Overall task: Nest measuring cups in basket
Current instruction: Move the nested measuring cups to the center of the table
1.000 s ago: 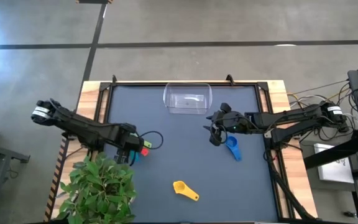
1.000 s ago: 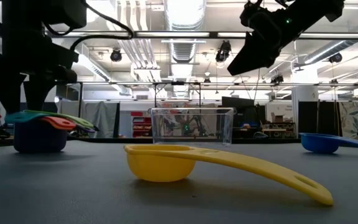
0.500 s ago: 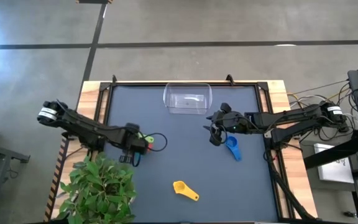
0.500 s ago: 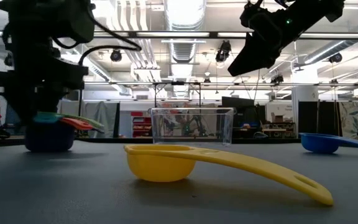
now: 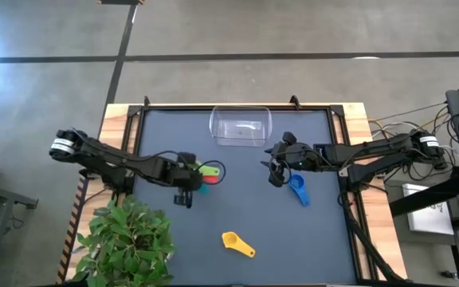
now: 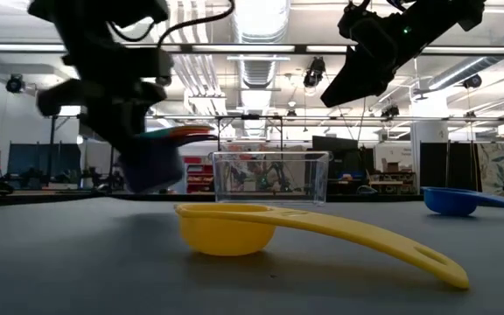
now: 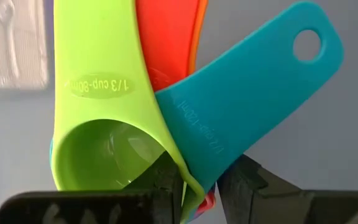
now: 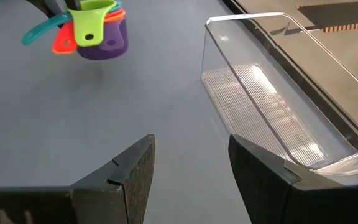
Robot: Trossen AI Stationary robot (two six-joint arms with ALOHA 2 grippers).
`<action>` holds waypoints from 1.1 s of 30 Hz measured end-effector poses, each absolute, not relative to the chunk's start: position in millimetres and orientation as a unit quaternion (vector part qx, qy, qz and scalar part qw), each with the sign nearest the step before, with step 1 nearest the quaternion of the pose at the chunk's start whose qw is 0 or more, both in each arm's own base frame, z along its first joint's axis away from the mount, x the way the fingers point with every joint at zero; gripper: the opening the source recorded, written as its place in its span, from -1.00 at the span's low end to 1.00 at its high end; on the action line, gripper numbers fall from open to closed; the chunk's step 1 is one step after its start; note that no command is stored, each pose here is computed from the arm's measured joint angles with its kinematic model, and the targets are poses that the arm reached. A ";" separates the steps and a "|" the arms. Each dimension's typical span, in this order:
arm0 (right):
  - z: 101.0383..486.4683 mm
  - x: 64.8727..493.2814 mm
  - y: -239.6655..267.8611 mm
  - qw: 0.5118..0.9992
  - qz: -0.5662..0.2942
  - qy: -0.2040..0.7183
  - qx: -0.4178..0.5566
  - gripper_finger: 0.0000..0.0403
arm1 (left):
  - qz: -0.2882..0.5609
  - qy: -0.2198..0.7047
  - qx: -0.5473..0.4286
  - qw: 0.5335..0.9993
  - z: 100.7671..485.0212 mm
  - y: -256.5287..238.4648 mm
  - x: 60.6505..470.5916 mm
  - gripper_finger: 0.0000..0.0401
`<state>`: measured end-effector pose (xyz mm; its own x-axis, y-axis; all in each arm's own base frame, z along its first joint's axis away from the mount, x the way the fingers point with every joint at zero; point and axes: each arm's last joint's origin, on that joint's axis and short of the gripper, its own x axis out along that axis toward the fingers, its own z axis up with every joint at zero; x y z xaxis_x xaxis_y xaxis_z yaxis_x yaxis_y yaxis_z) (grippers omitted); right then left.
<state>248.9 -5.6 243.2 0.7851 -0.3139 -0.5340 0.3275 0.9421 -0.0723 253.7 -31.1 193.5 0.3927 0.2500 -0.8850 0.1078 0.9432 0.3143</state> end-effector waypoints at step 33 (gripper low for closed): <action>241.1 247.3 -5.9 0.940 -0.172 0.294 0.002 -0.04 | 0.021 0.555 0.136 0.820 187.8 0.3 364.9 0.26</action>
